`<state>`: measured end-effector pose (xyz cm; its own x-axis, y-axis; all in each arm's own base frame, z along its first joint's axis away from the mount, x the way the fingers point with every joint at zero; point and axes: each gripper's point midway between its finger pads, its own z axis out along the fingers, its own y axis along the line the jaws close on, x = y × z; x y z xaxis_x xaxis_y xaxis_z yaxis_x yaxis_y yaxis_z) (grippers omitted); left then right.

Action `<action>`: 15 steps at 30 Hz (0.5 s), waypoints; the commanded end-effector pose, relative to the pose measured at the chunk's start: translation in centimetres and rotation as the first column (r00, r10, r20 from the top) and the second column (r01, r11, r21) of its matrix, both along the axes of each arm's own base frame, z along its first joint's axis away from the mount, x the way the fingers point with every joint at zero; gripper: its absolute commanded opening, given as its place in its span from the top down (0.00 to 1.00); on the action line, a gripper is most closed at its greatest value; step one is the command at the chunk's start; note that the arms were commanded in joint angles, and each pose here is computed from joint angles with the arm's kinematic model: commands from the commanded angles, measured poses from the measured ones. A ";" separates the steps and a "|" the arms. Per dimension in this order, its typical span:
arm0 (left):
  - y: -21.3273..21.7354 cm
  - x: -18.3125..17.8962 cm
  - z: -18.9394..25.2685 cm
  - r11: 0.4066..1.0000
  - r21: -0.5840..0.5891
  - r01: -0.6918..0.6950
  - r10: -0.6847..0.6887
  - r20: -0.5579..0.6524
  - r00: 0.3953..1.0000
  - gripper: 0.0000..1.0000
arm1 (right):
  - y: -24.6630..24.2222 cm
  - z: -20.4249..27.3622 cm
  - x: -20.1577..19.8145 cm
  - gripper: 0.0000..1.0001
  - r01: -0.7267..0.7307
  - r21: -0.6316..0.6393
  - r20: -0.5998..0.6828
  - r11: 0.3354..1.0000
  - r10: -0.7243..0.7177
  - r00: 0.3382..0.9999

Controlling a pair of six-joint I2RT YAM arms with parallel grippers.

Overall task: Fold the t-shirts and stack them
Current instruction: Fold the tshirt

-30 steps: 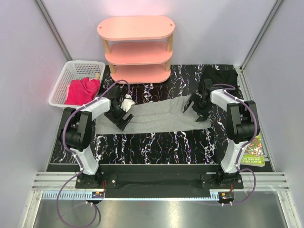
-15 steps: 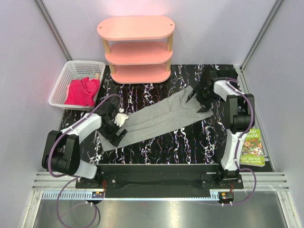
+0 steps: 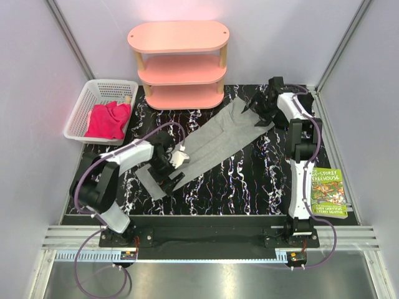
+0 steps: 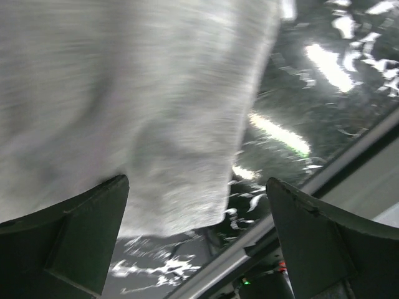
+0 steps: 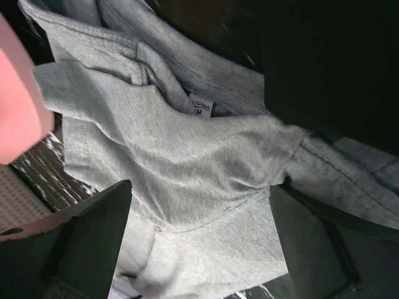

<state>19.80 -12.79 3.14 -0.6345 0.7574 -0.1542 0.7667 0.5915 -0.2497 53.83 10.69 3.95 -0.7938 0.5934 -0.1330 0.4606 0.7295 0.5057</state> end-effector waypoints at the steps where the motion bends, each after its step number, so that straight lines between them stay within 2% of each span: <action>1: -2.9 -3.0 -0.4 0.994 -0.038 0.100 -0.104 -0.128 0.986 0.01 | 0.1 -1.1 2.9 0.00 -0.032 0.001 0.057 0.999 0.032 0.998; 6: -4.8 -3.8 1.2 0.982 -0.073 0.173 -0.183 -0.160 0.970 0.01 | 0.6 0.2 4.7 0.00 -0.049 0.024 0.094 0.999 0.046 0.994; 7: -5.8 -3.1 2.5 0.978 -0.107 0.181 -0.195 -0.141 0.971 0.01 | 0.5 -0.1 4.7 0.00 -0.049 0.016 0.091 0.999 0.048 0.995; 9: -6.7 -4.3 4.8 0.965 -0.180 0.190 -0.224 -0.193 0.955 0.01 | 0.1 0.4 5.3 0.00 -0.043 -0.001 0.114 0.999 0.043 0.993; 10: -7.6 -3.8 6.3 0.951 -0.222 0.218 -0.257 -0.167 0.952 0.01 | 0.0 0.6 5.7 0.00 -0.041 -0.002 0.126 0.999 0.041 0.991; 12: -8.1 -4.7 8.5 0.935 -0.272 0.227 -0.284 -0.191 0.940 0.01 | -0.1 0.6 5.7 0.00 -0.043 0.008 0.122 0.999 0.041 0.992; 14: -8.7 -3.7 10.7 0.919 -0.302 0.254 -0.301 -0.119 0.946 0.01 | 0.3 0.9 5.5 0.00 -0.054 0.022 0.121 0.998 0.051 0.991; 15: -8.4 -2.6 11.0 0.926 -0.280 0.255 -0.285 -0.075 0.956 0.01 | 0.3 1.2 5.4 0.00 -0.056 0.025 0.121 0.998 0.052 0.991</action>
